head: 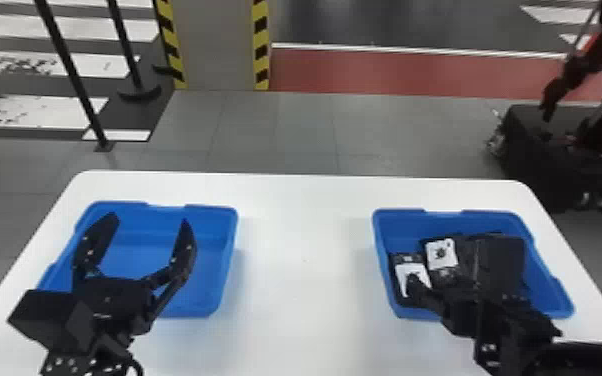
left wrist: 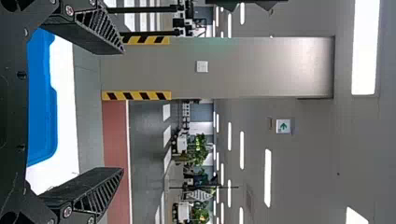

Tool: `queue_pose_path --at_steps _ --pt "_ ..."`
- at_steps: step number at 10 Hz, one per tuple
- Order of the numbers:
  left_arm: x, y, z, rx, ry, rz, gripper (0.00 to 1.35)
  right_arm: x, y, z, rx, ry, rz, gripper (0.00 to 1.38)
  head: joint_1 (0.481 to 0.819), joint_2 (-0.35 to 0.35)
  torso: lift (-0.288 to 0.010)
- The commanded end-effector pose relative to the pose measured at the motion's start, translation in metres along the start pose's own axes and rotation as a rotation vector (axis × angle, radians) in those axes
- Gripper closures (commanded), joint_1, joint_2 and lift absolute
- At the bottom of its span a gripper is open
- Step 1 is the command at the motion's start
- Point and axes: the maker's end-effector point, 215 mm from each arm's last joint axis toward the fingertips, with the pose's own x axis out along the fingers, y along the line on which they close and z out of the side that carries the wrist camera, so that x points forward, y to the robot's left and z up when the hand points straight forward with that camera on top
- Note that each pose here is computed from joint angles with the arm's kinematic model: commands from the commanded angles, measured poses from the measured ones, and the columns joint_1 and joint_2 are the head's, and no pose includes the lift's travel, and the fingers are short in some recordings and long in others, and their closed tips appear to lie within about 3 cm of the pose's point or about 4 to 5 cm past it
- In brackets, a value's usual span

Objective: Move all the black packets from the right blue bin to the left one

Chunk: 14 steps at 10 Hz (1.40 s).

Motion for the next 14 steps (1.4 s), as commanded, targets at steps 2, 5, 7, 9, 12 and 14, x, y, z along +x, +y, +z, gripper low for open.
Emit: queue_pose_path --at_steps 2,5,7,9,12,14 --pt "0.001 0.000 0.002 -0.001 -0.005 0.001 0.13 0.006 0.013 -0.004 0.005 0.011 0.029 0.36 0.695 -0.010 -0.110" --pt "0.000 0.002 0.009 0.008 -0.028 0.004 0.14 0.015 0.027 -0.014 0.004 0.043 0.059 0.40 0.695 0.008 -0.110" --pt "0.000 0.002 0.009 0.008 -0.031 0.004 0.14 0.017 0.035 -0.016 0.002 0.057 0.084 0.90 0.695 0.023 -0.110" --pt "0.000 0.002 0.010 0.010 -0.033 0.004 0.14 0.012 0.036 -0.014 0.000 0.042 0.084 1.11 0.695 0.032 -0.110" --pt "0.001 0.001 0.011 0.005 -0.036 0.004 0.14 -0.003 0.048 -0.003 0.031 -0.030 0.122 1.14 0.695 0.034 -0.110" --pt "0.001 -0.002 0.008 -0.073 -0.030 0.008 0.13 -0.063 0.045 0.037 -0.004 -0.181 0.090 1.14 0.695 0.045 -0.110"
